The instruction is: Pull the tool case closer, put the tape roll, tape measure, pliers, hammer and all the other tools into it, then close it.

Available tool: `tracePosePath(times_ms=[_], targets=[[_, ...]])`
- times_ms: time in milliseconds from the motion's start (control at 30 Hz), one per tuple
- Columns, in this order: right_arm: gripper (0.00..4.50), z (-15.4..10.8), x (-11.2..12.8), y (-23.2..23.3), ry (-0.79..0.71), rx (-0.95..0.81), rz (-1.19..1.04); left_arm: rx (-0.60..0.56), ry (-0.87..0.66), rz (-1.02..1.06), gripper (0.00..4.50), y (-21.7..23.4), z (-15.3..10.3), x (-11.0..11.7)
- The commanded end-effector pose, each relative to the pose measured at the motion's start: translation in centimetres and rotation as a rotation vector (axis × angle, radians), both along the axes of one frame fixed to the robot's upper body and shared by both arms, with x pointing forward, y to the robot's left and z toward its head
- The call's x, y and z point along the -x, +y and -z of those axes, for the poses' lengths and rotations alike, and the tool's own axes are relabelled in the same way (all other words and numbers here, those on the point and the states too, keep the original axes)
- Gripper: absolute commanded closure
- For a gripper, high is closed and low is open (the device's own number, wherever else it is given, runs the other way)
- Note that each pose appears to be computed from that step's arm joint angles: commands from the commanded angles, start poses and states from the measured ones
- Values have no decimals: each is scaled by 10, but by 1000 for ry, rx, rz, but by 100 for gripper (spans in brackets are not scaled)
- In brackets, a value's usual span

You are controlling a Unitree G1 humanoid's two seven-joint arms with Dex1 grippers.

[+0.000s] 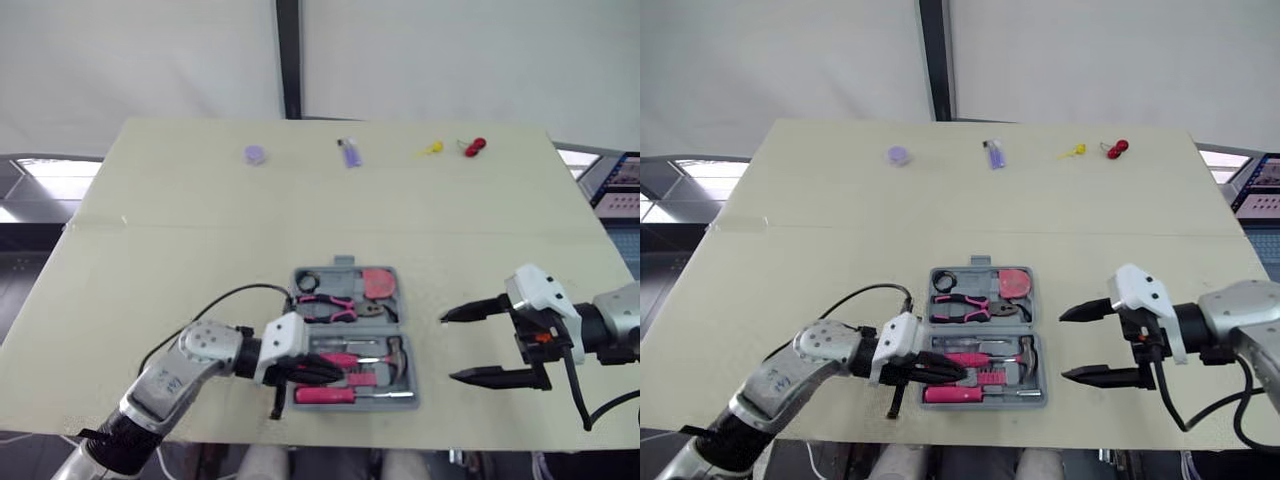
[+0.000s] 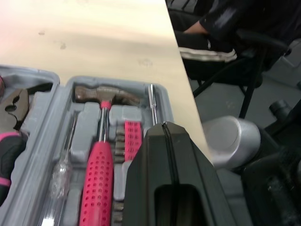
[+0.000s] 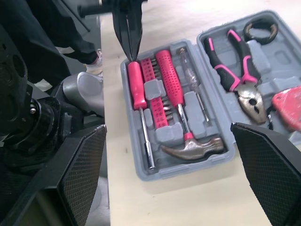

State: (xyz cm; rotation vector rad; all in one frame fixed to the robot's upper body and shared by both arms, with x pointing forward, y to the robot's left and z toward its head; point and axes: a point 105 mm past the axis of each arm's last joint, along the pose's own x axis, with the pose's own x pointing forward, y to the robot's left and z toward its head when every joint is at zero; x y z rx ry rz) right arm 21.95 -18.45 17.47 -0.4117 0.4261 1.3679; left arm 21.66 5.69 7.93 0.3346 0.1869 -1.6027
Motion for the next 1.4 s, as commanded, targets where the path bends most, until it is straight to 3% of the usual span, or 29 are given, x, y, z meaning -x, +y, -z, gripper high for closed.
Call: tracePosePath(times_ms=[33, 367, 800, 1400], targets=[[0, -4, 0, 2, -10, -12, -5, 21, -57, 39, 444, -10, 6, 4], [0, -5, -1, 0, -11, -7, 2, -63, -77, 4, 444, -11, 33, 0], [0, -3, -1, -1, -14, -7, 4, -100, -54, 26, 444, -8, 41, 1], [0, -3, -1, -6, -15, 10, 13, -354, -89, 114, 444, 6, 85, 7]])
